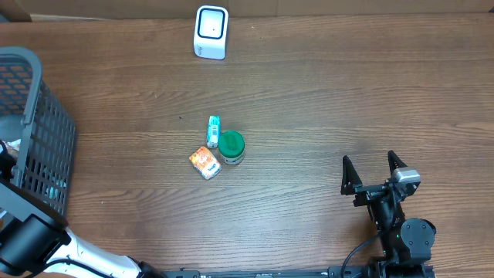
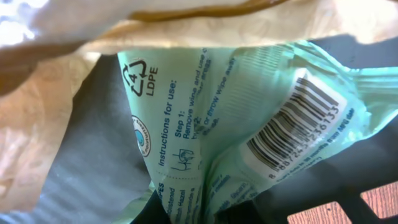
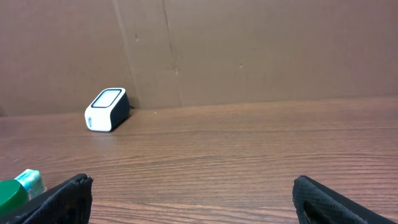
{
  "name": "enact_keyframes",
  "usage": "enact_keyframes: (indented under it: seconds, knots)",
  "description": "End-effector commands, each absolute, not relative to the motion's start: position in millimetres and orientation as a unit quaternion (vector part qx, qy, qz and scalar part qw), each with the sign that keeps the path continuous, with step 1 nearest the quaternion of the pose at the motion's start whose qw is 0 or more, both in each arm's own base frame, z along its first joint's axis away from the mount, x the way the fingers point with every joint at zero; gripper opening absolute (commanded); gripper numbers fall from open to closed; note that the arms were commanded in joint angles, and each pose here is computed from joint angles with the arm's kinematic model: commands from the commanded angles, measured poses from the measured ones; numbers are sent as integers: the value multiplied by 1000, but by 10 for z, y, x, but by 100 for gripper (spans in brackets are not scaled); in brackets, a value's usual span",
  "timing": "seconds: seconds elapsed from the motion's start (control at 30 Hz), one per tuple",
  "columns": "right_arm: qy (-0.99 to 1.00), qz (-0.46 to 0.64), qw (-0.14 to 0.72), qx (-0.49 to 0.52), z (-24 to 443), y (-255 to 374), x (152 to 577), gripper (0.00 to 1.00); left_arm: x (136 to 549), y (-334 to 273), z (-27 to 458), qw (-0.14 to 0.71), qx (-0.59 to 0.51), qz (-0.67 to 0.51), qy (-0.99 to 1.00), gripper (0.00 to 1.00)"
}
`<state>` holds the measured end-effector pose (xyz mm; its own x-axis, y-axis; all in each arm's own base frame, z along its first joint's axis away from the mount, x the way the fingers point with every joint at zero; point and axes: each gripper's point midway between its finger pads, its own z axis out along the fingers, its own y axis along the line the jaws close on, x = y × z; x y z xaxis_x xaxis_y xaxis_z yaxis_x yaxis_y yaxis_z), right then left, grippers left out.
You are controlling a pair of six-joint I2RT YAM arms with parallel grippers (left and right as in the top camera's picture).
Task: Scan the item barcode
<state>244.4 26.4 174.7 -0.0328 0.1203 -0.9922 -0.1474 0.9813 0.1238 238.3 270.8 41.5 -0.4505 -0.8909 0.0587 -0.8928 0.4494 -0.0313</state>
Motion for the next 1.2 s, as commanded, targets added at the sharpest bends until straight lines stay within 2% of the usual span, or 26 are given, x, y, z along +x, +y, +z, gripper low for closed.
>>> enact_keyframes:
  seconds: [0.0,0.2,0.37,0.4,0.43,0.5,0.67,0.77,0.9,0.93,1.0,1.17]
  knots:
    - [712,95,696,-8,1724,260,2447,100,2402,2662,504,36,527,36,-848,4]
    - [712,95,696,-7,1724,259,2447,100,2618,2857,1356,-49,557,19,-829,4]
    - [712,95,696,-8,1722,260,2447,100,2908,2831,2486,-206,547,44,-810,4]
    - [712,94,696,-7,1722,258,2448,100,2975,2734,2854,-257,527,47,-809,4]
    - [712,95,696,-8,1722,260,2447,100,2995,2691,2975,-273,519,46,-809,4]
    - [712,95,696,-7,1724,259,2447,100,3089,2377,3551,-355,467,41,-809,4]
    - [712,95,696,-7,1724,259,2447,100,3214,1553,4053,-418,362,63,-831,4]
    - [712,95,696,-8,1722,260,2447,100,3281,919,4006,-395,272,78,-874,4]
    - [712,95,696,-8,1724,260,2447,100,3258,118,3448,-277,175,72,-942,4]
    - [712,95,696,-8,1724,260,2447,100,3244,-46,3277,-247,153,71,-954,4]
    - [712,95,696,-8,1722,260,2447,100,3194,-502,2596,-151,90,67,-982,4]
    - [712,95,696,-8,1724,260,2447,100,3153,-789,1600,-63,71,53,-994,4]
